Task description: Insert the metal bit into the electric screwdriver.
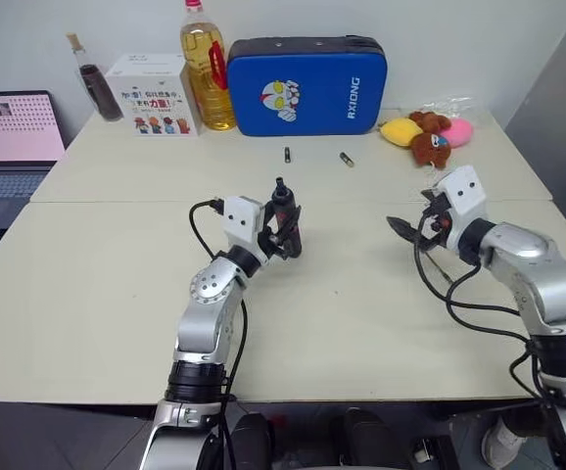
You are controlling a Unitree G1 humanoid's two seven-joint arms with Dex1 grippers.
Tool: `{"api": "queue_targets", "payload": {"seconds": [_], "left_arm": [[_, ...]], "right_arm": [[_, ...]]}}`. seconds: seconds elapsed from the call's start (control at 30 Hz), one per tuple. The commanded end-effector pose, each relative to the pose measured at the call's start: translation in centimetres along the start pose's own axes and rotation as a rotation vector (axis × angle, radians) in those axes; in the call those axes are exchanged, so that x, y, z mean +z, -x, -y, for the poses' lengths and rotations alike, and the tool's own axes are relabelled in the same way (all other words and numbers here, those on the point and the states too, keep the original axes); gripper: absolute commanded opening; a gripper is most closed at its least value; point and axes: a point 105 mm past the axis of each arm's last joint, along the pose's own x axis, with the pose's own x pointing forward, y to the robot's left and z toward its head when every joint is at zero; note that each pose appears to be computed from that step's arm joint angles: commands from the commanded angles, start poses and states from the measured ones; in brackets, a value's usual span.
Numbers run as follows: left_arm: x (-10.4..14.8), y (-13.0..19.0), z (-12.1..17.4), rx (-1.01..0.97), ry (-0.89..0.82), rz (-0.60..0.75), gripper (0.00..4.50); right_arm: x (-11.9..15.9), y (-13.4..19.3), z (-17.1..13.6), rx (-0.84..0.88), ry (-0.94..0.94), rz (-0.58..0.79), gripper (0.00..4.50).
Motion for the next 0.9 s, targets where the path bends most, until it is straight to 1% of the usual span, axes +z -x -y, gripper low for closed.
{"api": "queue_targets", "payload": {"seconds": [0.03, 0.17, 0.23, 0.3, 0.37, 0.4, 0.5, 0.6, 0.77, 0.83, 0.9], "left_arm": [[0.2, -1.2, 0.4, -0.003, -0.016, 0.026, 1.69], [0.3, -2.3, 0.7, -0.01, -0.02, 0.04, 1.69], [0.3, -2.5, 0.7, -0.012, -0.018, 0.047, 1.69], [0.3, -2.6, 0.7, -0.013, -0.018, 0.052, 1.69], [0.6, -2.8, 0.7, -0.012, -0.025, 0.059, 1.69], [0.9, -2.9, 0.7, -0.013, -0.033, 0.065, 1.69], [2.0, -2.9, 0.6, -0.023, -0.056, 0.081, 1.69], [2.7, -2.8, 0.7, -0.041, -0.087, 0.087, 1.69], [4.9, -2.4, 0.7, -0.017, -0.089, 0.136, 1.69], [5.1, -2.3, 0.8, -0.009, -0.081, 0.139, 1.69], [4.8, -2.3, 0.9, -0.007, -0.077, 0.13, 1.69]], "right_arm": [[-1.7, 0.8, 3.6, 0.065, 0.061, -0.18, 4.5], [-3.0, 1.1, 5.3, 0.138, 0.016, -0.31, 4.5], [-3.9, 1.1, 5.3, 0.193, 0.008, -0.367, 4.5], [-4.6, 1.0, 5.4, 0.224, 0.017, -0.42, 4.5], [-5.3, 1.0, 5.5, 0.239, -0.012, -0.482, 4.5], [-5.7, 1.2, 5.5, 0.247, -0.032, -0.529, 4.5], [-6.4, 1.7, 5.1, 0.273, -0.104, -0.615, 4.5], [-6.6, 2.0, 4.8, 0.284, -0.153, -0.67, 4.5], [-6.7, 1.8, 4.1, 0.273, -0.265, -0.713, 4.5], [-6.9, 1.5, 3.7, 0.283, -0.258, -0.723, 4.5], [-7.1, 1.3, 3.4, 0.288, -0.254, -0.731, 4.5]]}}
